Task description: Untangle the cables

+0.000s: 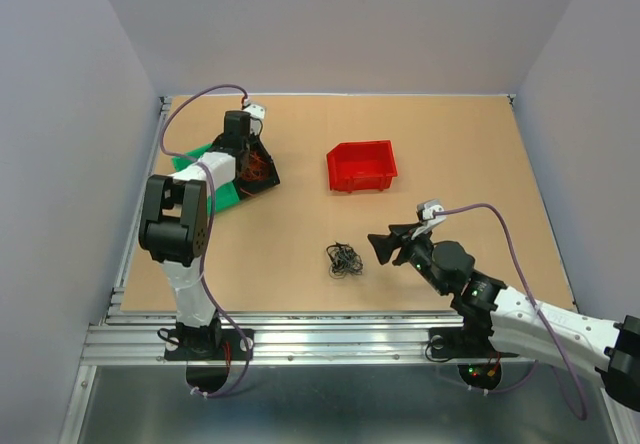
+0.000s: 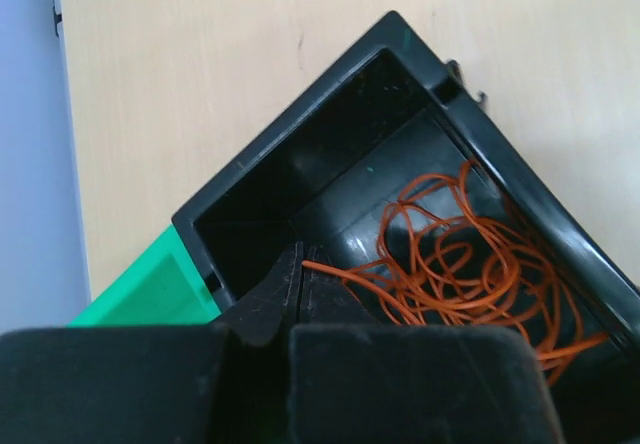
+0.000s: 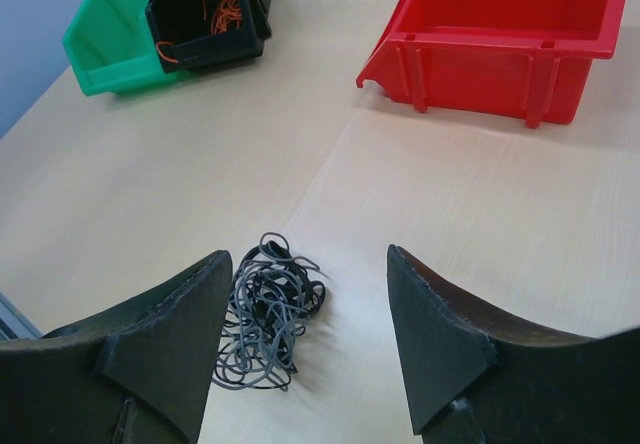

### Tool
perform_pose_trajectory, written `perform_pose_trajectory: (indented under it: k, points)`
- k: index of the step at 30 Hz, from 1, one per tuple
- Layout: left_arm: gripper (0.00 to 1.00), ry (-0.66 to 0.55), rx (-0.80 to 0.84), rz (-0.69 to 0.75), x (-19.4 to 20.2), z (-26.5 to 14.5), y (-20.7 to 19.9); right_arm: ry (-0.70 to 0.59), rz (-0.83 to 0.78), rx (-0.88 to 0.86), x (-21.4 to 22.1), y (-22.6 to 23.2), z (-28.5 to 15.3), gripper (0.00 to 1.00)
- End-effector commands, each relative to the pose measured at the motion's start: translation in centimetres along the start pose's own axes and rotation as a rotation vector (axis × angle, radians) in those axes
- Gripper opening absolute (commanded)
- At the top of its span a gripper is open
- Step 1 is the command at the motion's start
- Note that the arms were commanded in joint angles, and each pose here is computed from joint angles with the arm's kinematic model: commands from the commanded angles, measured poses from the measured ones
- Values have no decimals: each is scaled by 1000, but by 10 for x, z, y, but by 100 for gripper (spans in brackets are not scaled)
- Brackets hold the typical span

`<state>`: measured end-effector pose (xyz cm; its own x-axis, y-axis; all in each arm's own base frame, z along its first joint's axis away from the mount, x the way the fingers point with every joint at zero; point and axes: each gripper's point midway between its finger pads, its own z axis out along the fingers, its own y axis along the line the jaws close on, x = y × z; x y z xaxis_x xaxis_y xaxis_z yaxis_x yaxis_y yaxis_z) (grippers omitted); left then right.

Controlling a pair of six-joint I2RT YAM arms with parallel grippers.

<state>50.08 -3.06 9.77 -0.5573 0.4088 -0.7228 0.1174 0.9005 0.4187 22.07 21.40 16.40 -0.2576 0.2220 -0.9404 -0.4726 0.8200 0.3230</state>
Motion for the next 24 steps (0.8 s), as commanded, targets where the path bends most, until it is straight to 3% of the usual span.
perform_pose_trajectory:
  k: [1, 8, 13, 24]
  points:
    - [0, 21, -53, 15, -14, 14, 15, -53, 20, -24, -18, 10, 4, 69]
    - [0, 135, -17, 86, 10, 44, -11, -43, 16, -23, -16, 11, 6, 69]
    - [0, 147, 45, 138, 17, 51, -36, -45, 17, -24, -16, 10, 5, 69]
    - [0, 44, 290, 382, 19, -4, -127, -73, 23, -35, -21, 9, -2, 69]
